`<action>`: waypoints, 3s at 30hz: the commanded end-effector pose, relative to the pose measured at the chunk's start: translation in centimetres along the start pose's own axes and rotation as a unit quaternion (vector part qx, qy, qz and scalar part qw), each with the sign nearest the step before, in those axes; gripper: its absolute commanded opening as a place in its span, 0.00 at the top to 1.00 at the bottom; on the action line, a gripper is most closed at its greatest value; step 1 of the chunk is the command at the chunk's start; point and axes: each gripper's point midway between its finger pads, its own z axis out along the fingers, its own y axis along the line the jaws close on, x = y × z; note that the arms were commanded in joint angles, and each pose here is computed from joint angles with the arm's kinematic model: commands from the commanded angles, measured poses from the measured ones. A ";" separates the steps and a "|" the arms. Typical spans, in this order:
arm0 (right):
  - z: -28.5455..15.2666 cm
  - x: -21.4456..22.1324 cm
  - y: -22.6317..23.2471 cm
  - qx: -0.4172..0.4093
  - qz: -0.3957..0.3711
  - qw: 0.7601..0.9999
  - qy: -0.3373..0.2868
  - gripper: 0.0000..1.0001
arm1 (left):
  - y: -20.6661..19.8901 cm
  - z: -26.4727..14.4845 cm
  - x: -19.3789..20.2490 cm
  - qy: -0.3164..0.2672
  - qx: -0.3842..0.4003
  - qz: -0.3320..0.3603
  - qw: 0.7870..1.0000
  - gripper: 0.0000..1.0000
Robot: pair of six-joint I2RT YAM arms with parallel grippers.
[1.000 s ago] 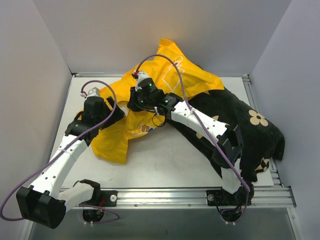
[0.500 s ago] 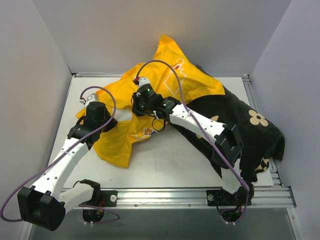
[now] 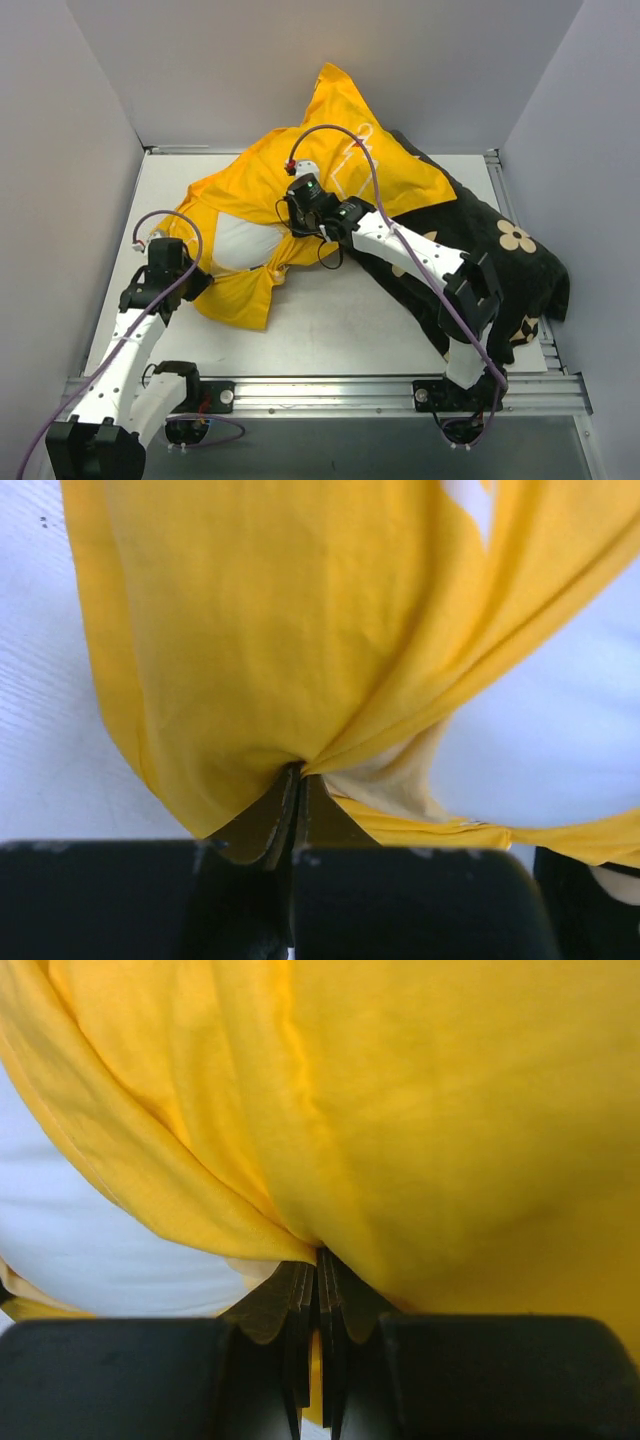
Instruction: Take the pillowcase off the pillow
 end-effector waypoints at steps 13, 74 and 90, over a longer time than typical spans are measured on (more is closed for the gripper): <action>-6.4 -1.8 -11.2 0.158 0.031 0.985 -0.057 1.00 | 4.8 4.9 -7.3 0.023 -0.076 -0.067 0.995 1.00; 8.2 3.7 8.8 -0.044 0.019 0.998 0.040 0.35 | -0.1 1.7 0.1 0.044 0.058 -0.016 0.997 1.00; -1.6 -12.5 4.1 0.031 -0.014 0.989 -0.144 1.00 | -3.6 -2.2 -1.3 0.039 0.146 0.104 0.983 1.00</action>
